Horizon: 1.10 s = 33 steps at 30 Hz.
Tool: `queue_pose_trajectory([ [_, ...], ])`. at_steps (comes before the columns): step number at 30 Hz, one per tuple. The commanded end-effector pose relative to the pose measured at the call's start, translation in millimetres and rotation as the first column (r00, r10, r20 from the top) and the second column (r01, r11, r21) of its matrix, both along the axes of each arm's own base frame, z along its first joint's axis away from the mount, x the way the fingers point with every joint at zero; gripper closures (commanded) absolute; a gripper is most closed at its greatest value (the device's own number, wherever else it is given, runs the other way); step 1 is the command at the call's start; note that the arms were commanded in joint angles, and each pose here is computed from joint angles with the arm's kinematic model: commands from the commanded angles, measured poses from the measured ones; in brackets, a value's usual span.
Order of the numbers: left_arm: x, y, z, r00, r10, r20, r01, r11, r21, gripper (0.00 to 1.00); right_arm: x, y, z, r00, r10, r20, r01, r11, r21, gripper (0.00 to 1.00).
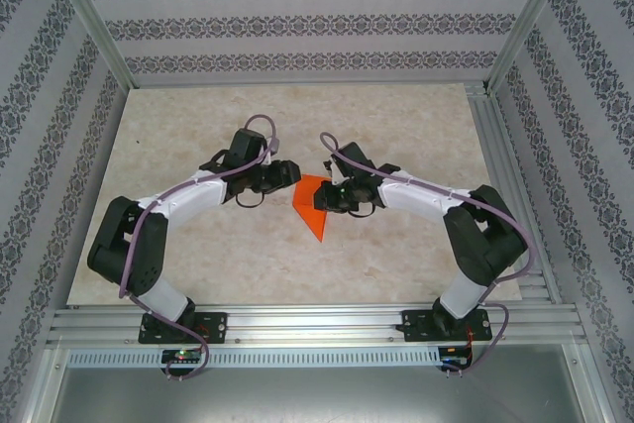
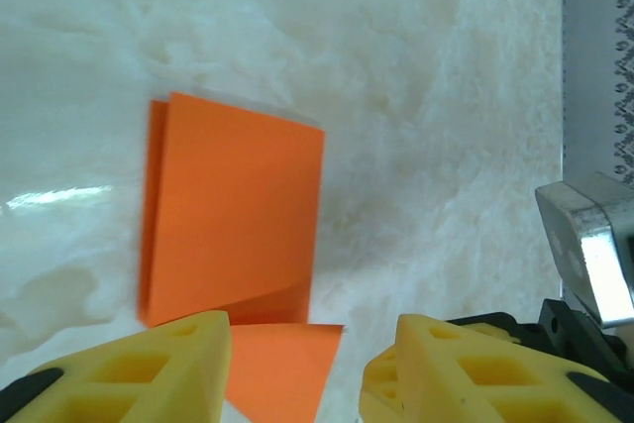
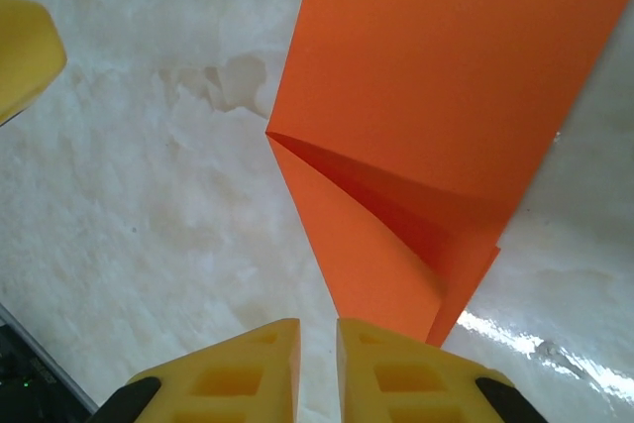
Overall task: Fold a paper plane with a square sheet of paper (fold left side to right side)
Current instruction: Fourth fold the wing at the center of the table.
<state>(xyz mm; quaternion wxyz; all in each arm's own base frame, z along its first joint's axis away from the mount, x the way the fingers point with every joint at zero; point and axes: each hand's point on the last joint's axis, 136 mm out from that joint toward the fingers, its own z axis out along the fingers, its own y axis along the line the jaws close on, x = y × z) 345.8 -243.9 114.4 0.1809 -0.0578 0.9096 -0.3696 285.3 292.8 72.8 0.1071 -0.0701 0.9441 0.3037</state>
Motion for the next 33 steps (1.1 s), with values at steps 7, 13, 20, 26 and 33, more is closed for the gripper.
queue_pose_trajectory([
  [7, -15.7, 15.6, -28.3, 0.994, 0.044, -0.096, -0.043, 0.999, 0.011, 0.39, 5.6, -1.1, -31.0, 0.999, 0.024, -0.031, -0.025, 0.999, -0.044, 0.83],
  [13, -14.6, 6.3, -39.5, 0.990, 0.031, -0.136, -0.035, 0.999, -0.031, 0.37, 10.5, -14.8, -41.6, 1.000, 0.012, -0.013, -0.014, 0.993, -0.116, 0.83],
  [20, -10.5, -10.9, -50.4, 0.988, 0.002, -0.157, -0.013, 0.997, -0.071, 0.42, 11.4, -17.8, -47.1, 1.000, 0.010, -0.015, -0.012, 0.992, -0.128, 0.83],
  [26, -9.5, -20.5, -59.9, 0.985, -0.010, -0.174, -0.001, 0.998, -0.059, 0.45, 11.7, -19.6, -50.4, 1.000, 0.008, -0.024, -0.011, 0.991, -0.131, 0.83],
  [33, -9.3, -32.1, -63.7, 0.983, -0.027, -0.179, 0.016, 0.998, -0.063, 0.55, 9.6, -20.1, -54.7, 0.999, 0.012, -0.035, -0.016, 0.991, -0.136, 0.83],
])
